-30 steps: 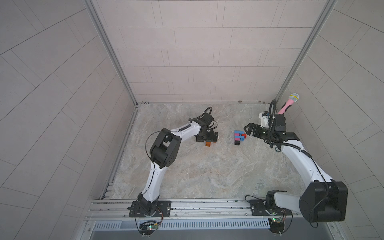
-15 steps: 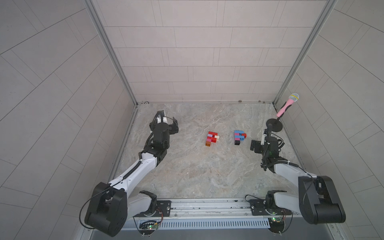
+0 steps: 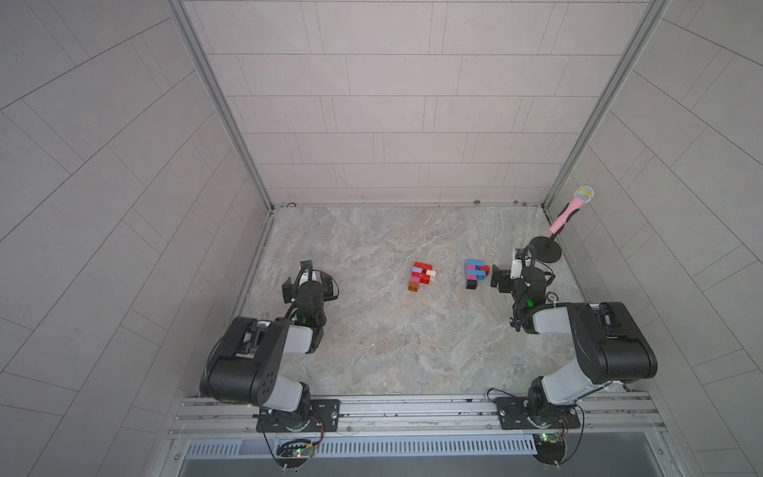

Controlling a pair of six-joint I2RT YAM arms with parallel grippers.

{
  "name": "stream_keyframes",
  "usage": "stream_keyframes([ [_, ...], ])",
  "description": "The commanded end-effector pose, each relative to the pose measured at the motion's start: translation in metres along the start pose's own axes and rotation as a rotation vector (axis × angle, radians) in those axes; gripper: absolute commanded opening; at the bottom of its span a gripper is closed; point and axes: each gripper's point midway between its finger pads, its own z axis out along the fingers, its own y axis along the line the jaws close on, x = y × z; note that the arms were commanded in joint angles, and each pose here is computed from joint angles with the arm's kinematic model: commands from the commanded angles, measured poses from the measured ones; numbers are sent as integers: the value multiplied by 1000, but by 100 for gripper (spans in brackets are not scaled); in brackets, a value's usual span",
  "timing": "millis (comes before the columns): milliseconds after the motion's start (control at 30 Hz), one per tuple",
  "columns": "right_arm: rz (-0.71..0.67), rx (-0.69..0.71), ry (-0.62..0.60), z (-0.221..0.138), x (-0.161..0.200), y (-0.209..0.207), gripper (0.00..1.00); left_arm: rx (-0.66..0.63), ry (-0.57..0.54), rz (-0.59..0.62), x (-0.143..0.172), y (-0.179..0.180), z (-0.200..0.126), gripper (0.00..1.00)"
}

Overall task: Assemble the letter p with lego
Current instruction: Reset both arms

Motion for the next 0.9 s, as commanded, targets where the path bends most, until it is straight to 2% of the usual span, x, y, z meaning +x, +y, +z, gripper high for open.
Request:
stream_keyframes([
  [0, -16, -22, 28, -2, 6, 4, 99, 71, -66, -46, -21, -9, 3, 100],
  [100, -16, -23, 18, -2, 5, 4, 100, 160, 93, -44, -18, -17, 29, 100],
  [200, -18, -6, 25, -2, 4, 2, 100, 171, 10, -86, -22, -14, 27, 100],
  [300, -17, -3, 29, -3, 5, 2, 100, 169, 47, -75, -20, -14, 26, 100],
  [400, -17, -3, 31, -3, 5, 2, 100, 178, 13, -72, -22, -16, 26, 100],
  [867, -17, -3, 26, -3, 4, 2, 100, 197, 26, -69, -21, -19, 27, 100],
])
